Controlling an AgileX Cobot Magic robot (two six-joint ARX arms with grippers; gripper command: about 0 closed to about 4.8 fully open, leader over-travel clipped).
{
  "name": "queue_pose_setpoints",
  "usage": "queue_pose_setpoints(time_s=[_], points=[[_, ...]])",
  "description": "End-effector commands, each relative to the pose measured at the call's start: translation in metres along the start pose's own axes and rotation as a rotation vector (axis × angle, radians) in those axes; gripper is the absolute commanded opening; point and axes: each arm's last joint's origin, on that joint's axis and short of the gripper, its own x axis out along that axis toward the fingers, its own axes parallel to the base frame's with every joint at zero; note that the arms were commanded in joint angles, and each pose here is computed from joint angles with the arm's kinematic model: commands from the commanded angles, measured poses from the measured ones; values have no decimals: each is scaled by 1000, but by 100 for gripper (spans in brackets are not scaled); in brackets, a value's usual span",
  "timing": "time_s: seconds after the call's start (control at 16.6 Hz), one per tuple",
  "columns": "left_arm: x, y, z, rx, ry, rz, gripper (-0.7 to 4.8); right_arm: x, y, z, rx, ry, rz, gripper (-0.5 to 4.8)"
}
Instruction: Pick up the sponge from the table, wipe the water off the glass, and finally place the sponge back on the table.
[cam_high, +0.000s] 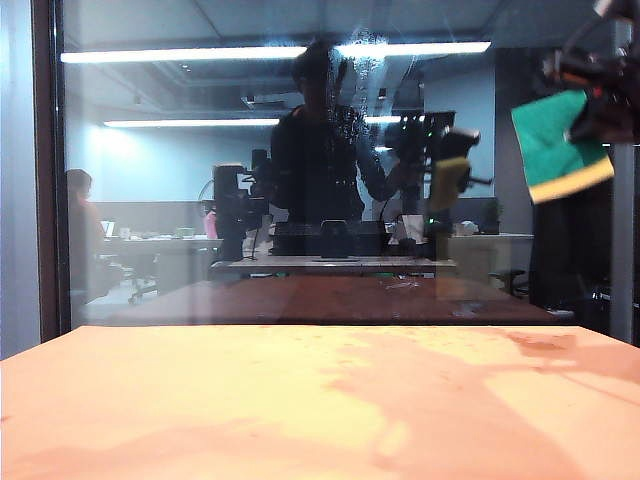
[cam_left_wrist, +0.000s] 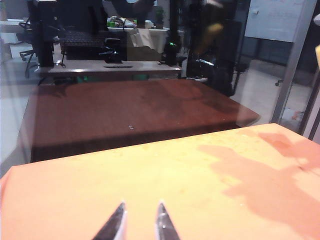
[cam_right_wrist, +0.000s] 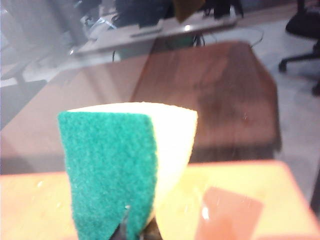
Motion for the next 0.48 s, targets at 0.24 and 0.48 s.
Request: queue_pose_setpoints(time_s=[0.24, 0.48], points=[[0, 0, 2, 7, -14, -5, 78, -17, -7, -47, 106, 31, 43, -9], [0, 0, 2, 7, -13, -9, 79, -23, -3, -67, 113, 111, 111, -9]])
